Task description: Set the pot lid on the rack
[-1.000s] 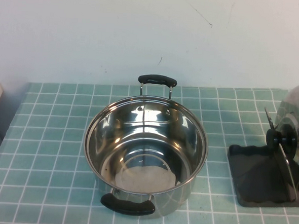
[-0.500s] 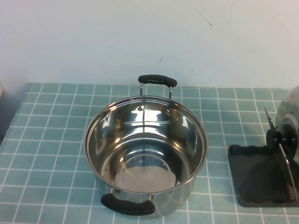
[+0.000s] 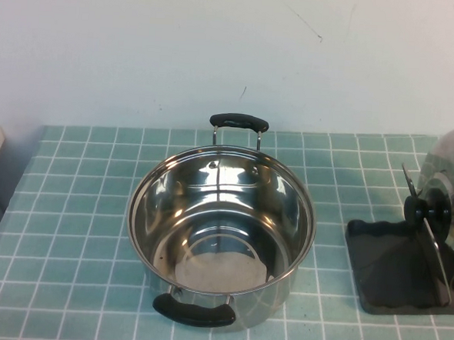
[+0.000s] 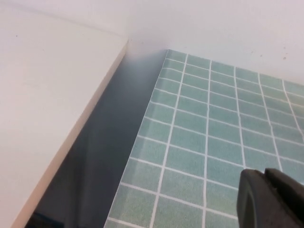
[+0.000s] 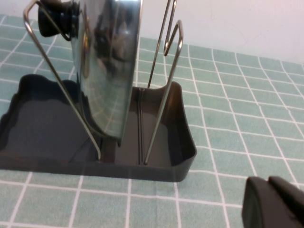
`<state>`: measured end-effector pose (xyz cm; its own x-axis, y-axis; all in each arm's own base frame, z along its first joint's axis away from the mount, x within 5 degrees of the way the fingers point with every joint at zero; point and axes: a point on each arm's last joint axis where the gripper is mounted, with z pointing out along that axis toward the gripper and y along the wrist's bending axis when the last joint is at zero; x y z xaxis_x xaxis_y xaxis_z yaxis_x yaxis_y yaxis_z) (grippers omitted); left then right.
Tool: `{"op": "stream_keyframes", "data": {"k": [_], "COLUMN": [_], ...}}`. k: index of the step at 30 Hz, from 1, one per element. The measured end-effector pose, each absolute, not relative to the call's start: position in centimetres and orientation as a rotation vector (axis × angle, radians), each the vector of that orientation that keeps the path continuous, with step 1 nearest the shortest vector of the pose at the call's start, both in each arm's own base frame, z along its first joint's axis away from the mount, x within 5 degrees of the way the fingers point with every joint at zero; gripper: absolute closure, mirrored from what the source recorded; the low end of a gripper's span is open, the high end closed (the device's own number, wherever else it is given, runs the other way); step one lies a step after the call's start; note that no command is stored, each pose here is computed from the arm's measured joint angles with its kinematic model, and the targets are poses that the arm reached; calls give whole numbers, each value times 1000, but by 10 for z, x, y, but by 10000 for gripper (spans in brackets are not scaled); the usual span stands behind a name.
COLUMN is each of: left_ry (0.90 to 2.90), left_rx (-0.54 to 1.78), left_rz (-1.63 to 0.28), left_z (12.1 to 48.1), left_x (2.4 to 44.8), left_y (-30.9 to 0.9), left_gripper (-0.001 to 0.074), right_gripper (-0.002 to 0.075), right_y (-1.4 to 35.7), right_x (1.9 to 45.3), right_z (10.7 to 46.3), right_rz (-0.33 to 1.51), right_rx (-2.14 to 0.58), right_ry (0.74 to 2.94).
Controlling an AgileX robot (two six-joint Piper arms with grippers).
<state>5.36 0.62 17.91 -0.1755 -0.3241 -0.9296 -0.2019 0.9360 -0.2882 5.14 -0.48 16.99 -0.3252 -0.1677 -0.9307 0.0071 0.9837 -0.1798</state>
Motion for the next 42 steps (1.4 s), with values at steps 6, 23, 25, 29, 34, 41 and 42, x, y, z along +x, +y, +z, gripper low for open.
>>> {"op": "stream_keyframes", "data": {"k": [6, 23, 25, 29, 34, 41, 42], "left_ry": [1796, 1818, 1818, 1819, 1819, 1818, 1818], "left_rx": [-303, -149, -144, -125, -141, -149, -149], "left_rz": [-152, -141, -134, -102, -98, -102, -102], "left_z": [178, 177, 177, 177, 177, 177, 177], "left_x": [53, 53, 53, 53, 53, 53, 53], "left_y": [2, -2, -2, -1, 0, 0, 0], "left_gripper": [737, 737, 737, 737, 738, 738, 738], "right_gripper": [729, 729, 729, 729, 729, 729, 729], "right_y": [-5, -5, -5, -5, -5, -5, -5], "right_x": [51, 51, 51, 51, 51, 51, 51], "right_z": [170, 170, 170, 170, 170, 170, 170], "right_rz": [-177, -177, -177, -177, -177, -177, -177], "right_rx": [-116, -116, -116, -116, -116, -116, -116], "right_ry": [1895, 1896, 1896, 1896, 1896, 1896, 1896]}}
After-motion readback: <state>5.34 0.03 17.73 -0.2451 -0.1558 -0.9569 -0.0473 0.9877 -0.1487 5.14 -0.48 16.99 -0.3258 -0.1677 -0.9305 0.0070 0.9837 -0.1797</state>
